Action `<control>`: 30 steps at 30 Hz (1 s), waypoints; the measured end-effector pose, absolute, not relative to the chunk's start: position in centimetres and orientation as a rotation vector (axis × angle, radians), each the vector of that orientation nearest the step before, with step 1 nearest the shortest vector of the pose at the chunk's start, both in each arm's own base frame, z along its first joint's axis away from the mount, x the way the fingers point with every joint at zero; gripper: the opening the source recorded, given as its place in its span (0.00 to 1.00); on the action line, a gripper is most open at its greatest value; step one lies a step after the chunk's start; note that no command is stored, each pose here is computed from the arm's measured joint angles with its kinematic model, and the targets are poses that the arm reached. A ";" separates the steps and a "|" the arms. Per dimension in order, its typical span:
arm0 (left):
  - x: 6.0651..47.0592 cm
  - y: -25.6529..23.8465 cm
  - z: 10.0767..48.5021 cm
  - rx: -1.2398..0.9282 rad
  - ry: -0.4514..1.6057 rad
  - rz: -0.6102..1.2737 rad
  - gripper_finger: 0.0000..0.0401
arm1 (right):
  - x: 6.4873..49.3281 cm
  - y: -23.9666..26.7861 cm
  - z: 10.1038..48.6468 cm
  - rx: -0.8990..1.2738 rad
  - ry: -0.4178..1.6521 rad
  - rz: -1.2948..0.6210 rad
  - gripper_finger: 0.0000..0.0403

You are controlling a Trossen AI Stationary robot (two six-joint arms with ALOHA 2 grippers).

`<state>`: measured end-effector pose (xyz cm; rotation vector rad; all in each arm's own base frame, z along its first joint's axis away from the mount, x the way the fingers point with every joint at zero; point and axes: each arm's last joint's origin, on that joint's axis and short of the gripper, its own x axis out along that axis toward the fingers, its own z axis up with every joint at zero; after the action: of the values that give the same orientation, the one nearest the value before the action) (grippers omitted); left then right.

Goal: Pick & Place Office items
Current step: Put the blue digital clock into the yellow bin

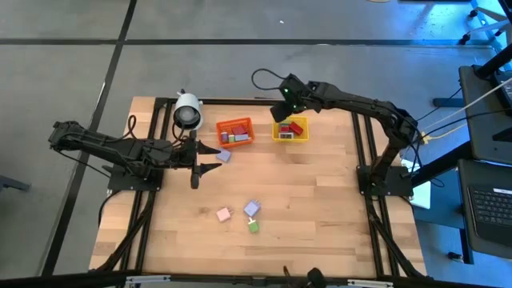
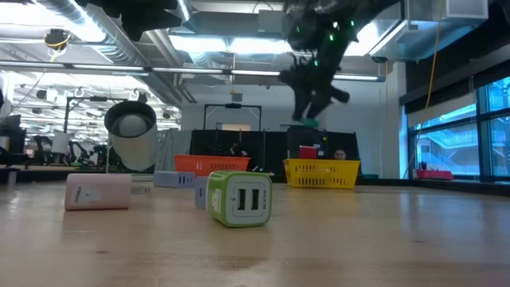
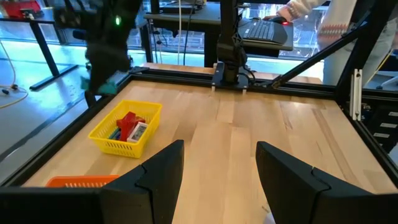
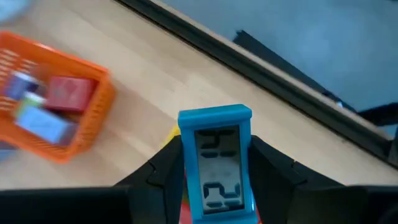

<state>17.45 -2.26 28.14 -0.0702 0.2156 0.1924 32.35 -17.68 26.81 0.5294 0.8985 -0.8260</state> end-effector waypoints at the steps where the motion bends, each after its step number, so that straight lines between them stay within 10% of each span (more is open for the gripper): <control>1: 17.4 -2.3 28.1 -0.070 0.216 0.192 0.49 | 32.2 -17.8 26.1 0.543 0.901 -0.819 0.35; 30: 17.4 -2.3 28.0 -0.065 0.235 0.193 0.49 | 29.8 -16.7 17.8 0.589 0.995 -0.785 0.36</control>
<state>17.41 -2.26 27.96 -0.0648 0.2347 0.1928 29.82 -16.73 17.84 0.5887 0.9946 -0.7854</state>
